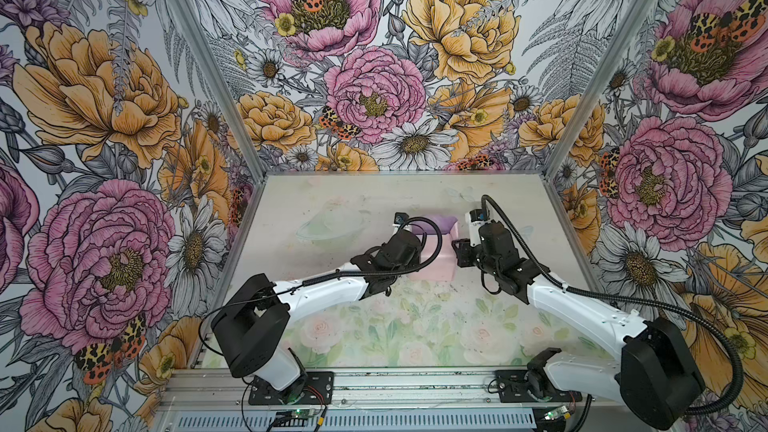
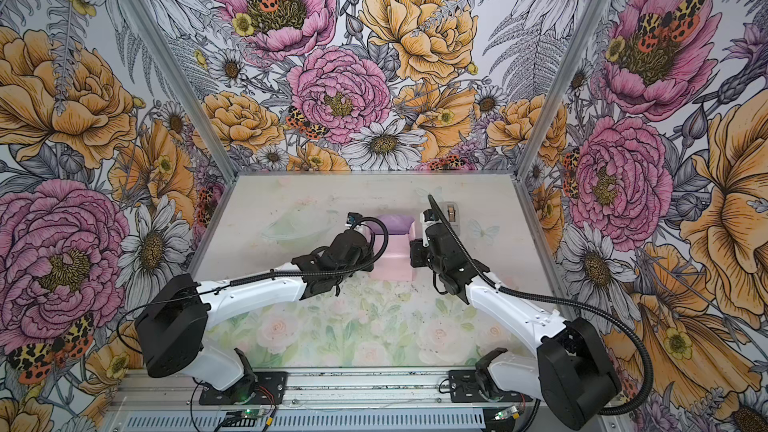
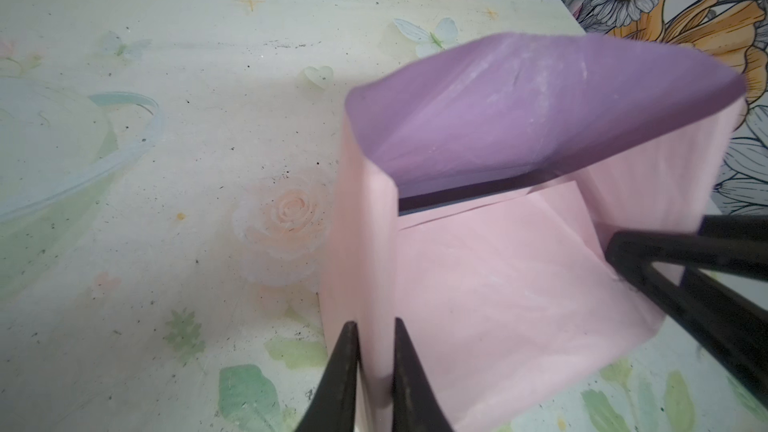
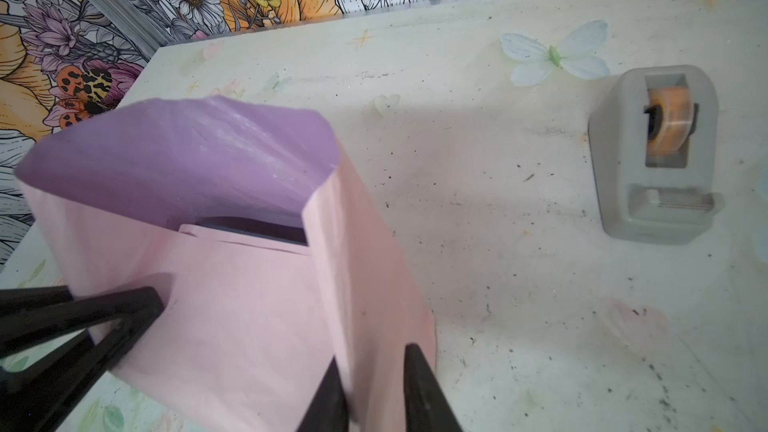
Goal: Wrap the gift box in paper
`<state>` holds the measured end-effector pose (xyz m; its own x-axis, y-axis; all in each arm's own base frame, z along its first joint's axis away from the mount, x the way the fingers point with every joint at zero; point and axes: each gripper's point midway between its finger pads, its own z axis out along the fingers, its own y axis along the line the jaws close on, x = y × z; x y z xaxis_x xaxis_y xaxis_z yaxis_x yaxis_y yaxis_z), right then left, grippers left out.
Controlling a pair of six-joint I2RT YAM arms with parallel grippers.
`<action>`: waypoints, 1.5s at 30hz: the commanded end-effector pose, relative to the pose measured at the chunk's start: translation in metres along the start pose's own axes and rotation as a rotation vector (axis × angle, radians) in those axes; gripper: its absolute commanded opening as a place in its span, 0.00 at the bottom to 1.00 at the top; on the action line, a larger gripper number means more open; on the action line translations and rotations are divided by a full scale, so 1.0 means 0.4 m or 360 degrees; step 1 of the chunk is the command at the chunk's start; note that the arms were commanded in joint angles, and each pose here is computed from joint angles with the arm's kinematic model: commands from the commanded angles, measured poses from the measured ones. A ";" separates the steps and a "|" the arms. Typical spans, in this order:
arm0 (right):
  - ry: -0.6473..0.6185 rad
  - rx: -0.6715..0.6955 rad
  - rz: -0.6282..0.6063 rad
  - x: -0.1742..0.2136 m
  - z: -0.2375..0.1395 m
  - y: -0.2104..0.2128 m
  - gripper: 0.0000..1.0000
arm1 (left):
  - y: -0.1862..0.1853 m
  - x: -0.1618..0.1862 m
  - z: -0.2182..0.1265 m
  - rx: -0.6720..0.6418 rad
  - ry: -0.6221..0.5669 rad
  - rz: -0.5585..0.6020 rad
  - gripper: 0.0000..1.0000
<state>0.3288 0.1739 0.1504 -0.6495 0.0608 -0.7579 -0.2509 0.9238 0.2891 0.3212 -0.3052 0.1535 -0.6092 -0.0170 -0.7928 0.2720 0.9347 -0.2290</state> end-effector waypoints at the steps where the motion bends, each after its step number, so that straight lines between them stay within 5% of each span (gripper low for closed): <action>1: -0.0074 -0.0078 -0.0022 -0.051 -0.011 0.037 0.27 | -0.005 -0.004 0.002 -0.0040 -0.0001 0.0057 0.16; 7: -0.0130 -0.0210 0.0016 -0.076 -0.063 0.058 0.39 | -0.002 -0.012 -0.003 -0.0051 -0.0010 0.0060 0.16; 14: -0.0263 -0.0240 0.0295 -0.119 -0.147 -0.023 0.40 | -0.002 -0.012 -0.009 -0.0046 -0.0012 0.0055 0.16; 21: -0.0155 -0.0095 0.0442 -0.102 -0.076 -0.076 0.39 | -0.002 -0.010 -0.008 -0.0046 -0.0009 0.0049 0.16; 45: 0.0296 -0.0275 0.0188 0.061 0.043 0.020 0.43 | -0.004 -0.003 0.002 -0.0029 0.0004 0.0030 0.17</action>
<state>0.3360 0.1835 0.1355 -0.7579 0.1551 -0.6337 -0.2433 0.8340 0.4952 0.3211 -0.3051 0.1531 -0.6056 -0.0067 -0.7957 0.2683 0.9397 -0.2121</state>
